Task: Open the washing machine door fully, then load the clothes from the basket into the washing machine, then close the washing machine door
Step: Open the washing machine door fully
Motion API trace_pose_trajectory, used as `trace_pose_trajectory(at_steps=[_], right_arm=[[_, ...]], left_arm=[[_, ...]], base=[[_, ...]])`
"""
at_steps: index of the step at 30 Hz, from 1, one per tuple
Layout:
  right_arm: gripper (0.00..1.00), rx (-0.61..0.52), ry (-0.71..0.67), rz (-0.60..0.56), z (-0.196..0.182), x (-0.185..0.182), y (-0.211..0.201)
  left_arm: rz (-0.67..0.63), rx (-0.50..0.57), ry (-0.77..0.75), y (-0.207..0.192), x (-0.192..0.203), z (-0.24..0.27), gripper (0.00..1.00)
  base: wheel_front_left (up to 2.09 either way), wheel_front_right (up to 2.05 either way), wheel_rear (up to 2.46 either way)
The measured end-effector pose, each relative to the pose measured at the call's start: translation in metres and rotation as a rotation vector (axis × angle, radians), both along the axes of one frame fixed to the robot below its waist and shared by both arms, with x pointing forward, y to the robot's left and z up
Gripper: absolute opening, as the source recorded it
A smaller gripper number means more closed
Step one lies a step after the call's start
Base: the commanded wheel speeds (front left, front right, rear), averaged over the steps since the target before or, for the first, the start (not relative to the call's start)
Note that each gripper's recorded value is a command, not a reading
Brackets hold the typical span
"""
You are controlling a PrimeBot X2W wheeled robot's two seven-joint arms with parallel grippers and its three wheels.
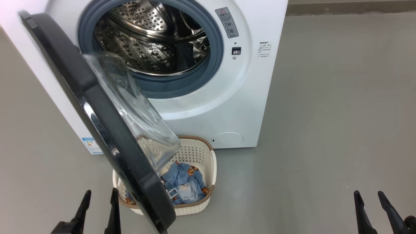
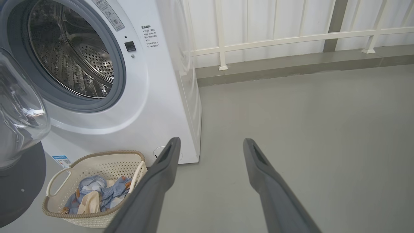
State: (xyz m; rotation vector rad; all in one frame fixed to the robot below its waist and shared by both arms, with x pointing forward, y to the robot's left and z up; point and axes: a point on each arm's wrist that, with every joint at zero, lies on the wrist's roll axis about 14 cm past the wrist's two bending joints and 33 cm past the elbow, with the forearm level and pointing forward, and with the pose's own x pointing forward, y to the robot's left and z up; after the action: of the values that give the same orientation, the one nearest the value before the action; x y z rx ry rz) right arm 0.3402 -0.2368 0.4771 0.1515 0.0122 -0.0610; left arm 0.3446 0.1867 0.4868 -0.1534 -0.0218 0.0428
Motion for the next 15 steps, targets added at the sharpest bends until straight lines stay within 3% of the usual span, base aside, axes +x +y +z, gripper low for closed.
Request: trace_pose_trajectory(at_steps=[1, 2, 3, 15], right_arm=[[1.00, 0.000, 0.002, 0.001, -0.001, 0.001, 0.000], [1.00, 0.000, 0.004, 0.003, -0.001, 0.002, 0.001], [1.00, 0.000, 0.005, 0.005, -0.002, 0.002, 0.001], [1.00, 0.006, -0.008, 0.030, 0.002, 0.011, 0.011]], left_arm=[[0.002, 0.000, 0.001, 0.001, 0.000, 0.000, 1.00], [0.009, -0.002, 0.004, 0.002, 0.000, -0.001, 0.42], [0.017, -0.001, 0.007, 0.004, -0.001, -0.002, 0.00], [0.140, -0.035, -0.052, 0.034, -0.005, 0.017, 0.00]], base=[[0.00, 0.00, 0.00], [0.00, 0.00, 0.00], [0.00, 0.00, 0.00], [0.00, 0.00, 0.00]])
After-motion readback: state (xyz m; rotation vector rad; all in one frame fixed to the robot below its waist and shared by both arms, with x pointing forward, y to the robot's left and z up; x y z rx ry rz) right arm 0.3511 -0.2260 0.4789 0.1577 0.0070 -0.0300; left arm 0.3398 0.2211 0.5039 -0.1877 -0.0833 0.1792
